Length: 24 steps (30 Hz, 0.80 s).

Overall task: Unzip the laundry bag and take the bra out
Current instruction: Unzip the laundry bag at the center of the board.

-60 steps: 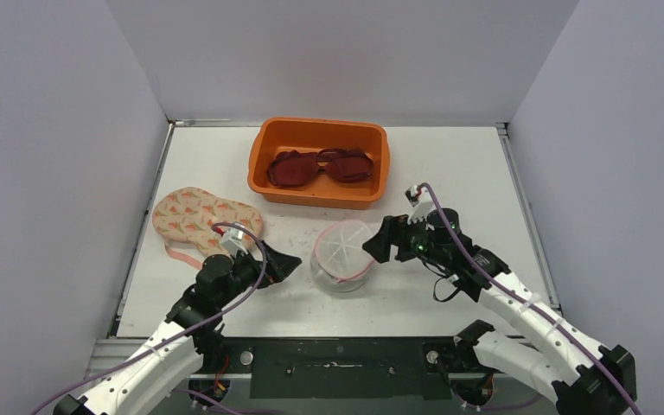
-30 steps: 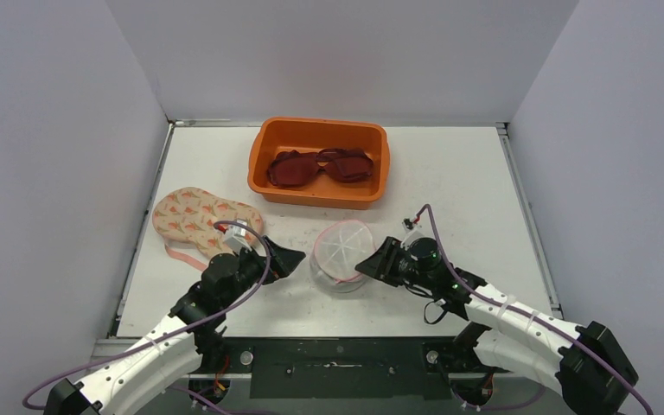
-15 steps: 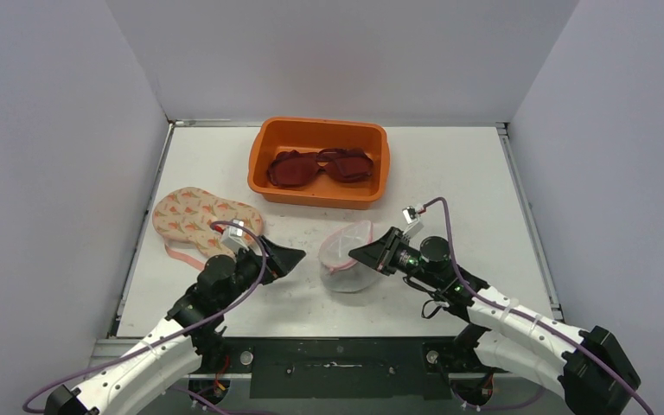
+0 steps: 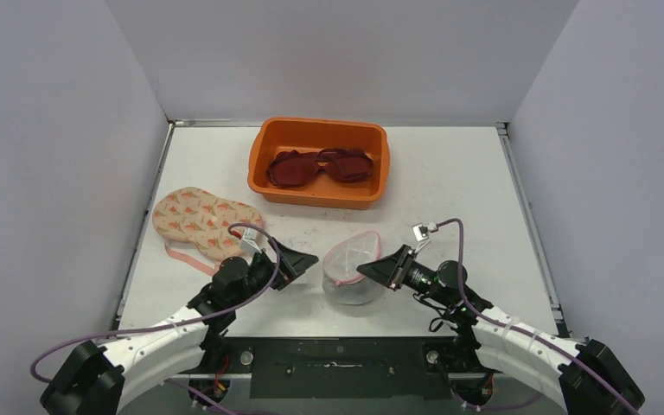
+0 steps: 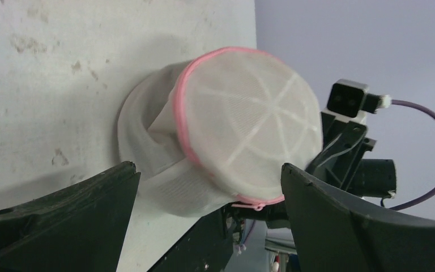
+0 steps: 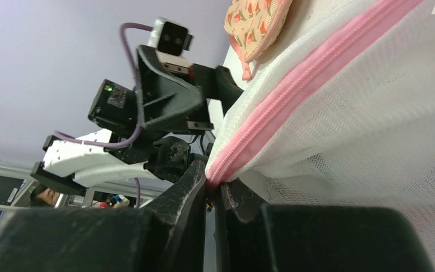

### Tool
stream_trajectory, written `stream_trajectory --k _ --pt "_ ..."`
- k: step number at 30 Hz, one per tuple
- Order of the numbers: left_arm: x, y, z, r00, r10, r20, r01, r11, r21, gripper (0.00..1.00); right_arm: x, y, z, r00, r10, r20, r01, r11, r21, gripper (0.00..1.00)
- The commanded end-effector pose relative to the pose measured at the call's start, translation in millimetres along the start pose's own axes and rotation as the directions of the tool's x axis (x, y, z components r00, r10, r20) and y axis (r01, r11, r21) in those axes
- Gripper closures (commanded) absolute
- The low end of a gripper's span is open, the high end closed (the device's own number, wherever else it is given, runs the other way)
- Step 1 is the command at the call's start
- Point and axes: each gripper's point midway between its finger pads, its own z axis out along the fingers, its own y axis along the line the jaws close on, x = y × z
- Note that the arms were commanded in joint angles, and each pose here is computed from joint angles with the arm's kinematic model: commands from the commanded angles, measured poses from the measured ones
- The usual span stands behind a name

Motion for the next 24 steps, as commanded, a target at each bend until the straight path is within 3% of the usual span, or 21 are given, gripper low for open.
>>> stream_trajectory --k 1,14,24 --pt "13.3 -28.2 4.3 0.996 -0.072 -0.043 0.077 0.989 0.125 0.05 -12.6 26.9 -8.8 0.994 -0.081 0.074 0.09 0.989 -0.122 0.95" --pt "25.2 -35.9 36.5 0.991 -0.111 -0.069 0.12 0.984 0.13 0.14 -4.9 15.3 -18.3 0.994 -0.076 0.074 0.084 0.99 -0.113 0.95" --pt "46.4 -39.4 55.6 0.974 -0.169 -0.151 0.196 0.961 0.192 0.2 -5.2 17.8 -20.7 0.993 -0.08 0.082 0.09 0.988 -0.128 0.95"
